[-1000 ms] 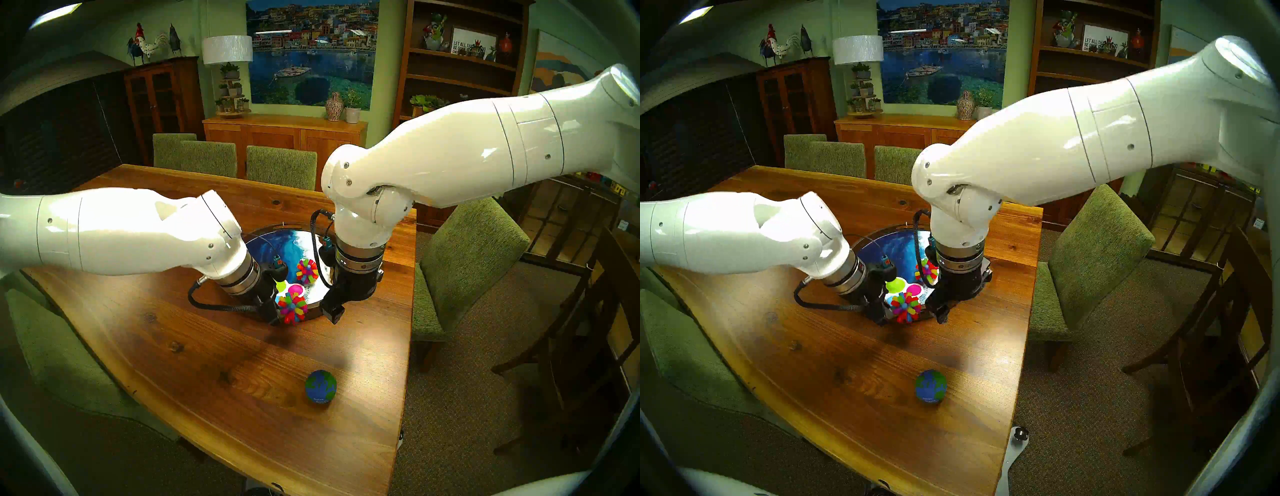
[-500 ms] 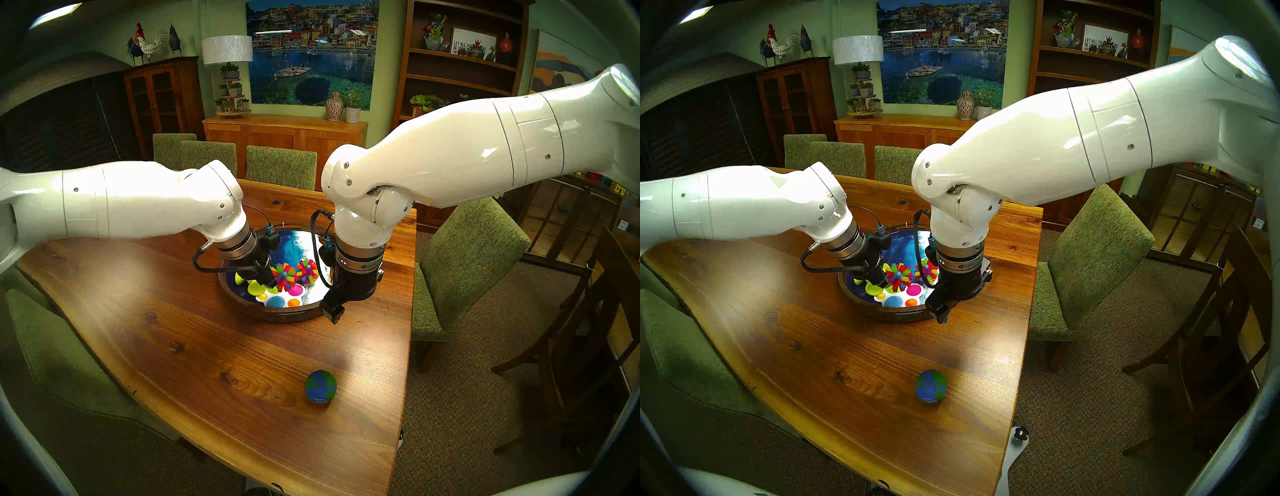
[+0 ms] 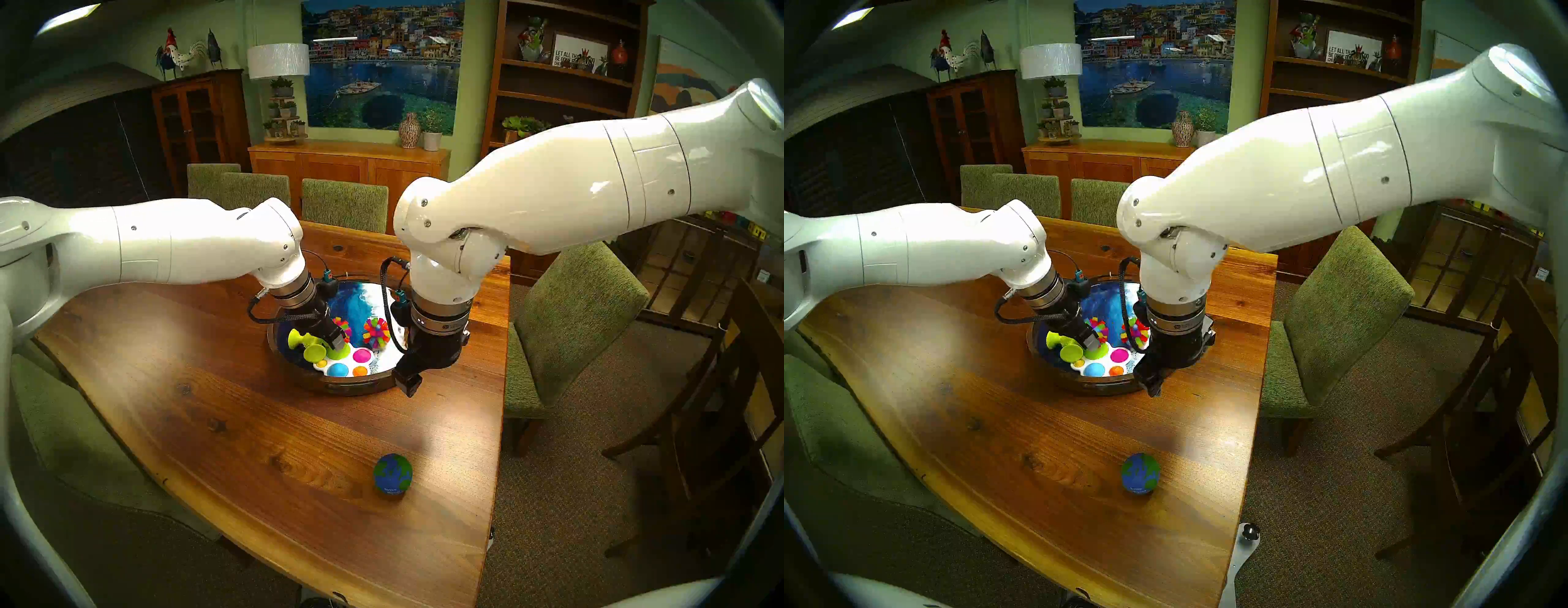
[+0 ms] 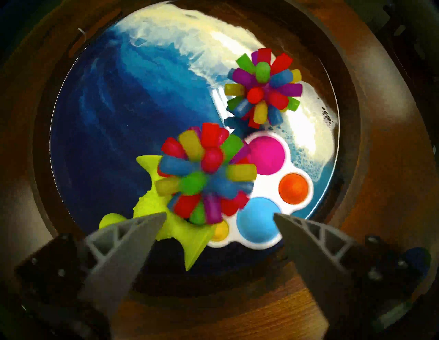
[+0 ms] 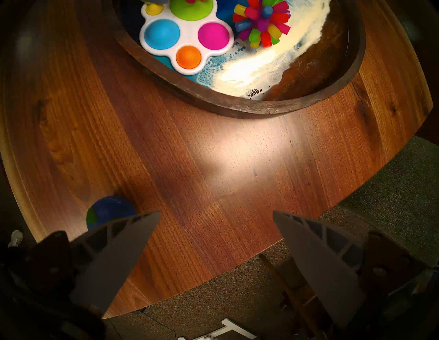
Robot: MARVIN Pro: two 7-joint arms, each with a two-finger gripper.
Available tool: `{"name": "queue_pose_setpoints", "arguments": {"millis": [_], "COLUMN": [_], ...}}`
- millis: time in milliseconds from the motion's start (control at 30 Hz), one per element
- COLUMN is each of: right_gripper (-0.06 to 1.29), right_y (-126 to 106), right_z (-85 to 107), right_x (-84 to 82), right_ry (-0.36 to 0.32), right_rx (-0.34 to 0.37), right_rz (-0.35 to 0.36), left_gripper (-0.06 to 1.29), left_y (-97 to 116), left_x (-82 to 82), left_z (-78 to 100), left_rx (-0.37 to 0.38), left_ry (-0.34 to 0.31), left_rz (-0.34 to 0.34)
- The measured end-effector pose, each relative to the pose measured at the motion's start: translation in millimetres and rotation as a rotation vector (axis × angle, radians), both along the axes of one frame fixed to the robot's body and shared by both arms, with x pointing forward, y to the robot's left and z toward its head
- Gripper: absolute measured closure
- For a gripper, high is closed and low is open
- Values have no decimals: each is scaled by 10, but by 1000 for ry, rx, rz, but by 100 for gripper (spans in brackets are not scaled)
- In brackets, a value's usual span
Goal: Put toys in center tray
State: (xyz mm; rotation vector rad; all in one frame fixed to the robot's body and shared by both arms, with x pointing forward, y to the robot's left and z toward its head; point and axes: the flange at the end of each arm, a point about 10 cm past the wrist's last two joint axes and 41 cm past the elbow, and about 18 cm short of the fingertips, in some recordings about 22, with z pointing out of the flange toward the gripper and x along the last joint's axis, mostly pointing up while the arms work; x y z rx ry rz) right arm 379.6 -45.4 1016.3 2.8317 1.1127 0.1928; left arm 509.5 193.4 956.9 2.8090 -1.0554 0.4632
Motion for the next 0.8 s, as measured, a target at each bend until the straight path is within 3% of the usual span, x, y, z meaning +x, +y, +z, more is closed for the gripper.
{"name": "queue_pose_setpoints", "arguments": {"millis": [67,100,133,467,800], "right_gripper": [0,0,0,0,0], "right_y": [0,0,0,0,0], "right_z": [0,0,0,0,0], "right_x": [0,0,0,0,1], "right_ry": [0,0,0,0,-1], "right_rx": [0,0,0,0,0], "right_rz": [0,0,0,0,0], "left_gripper": [85,40,3,0,0], "left_y": [-7,-13,-29,-112,-47], "left_x": [-6,-14,-42,-386,-814], "left_z": [0,0,5,109,250], "left_rx": [-5,-7,-8,2,13], "left_ry": [6,10,16,51,52], "left_rz": [-5,-10,-25,-130,-221]}}
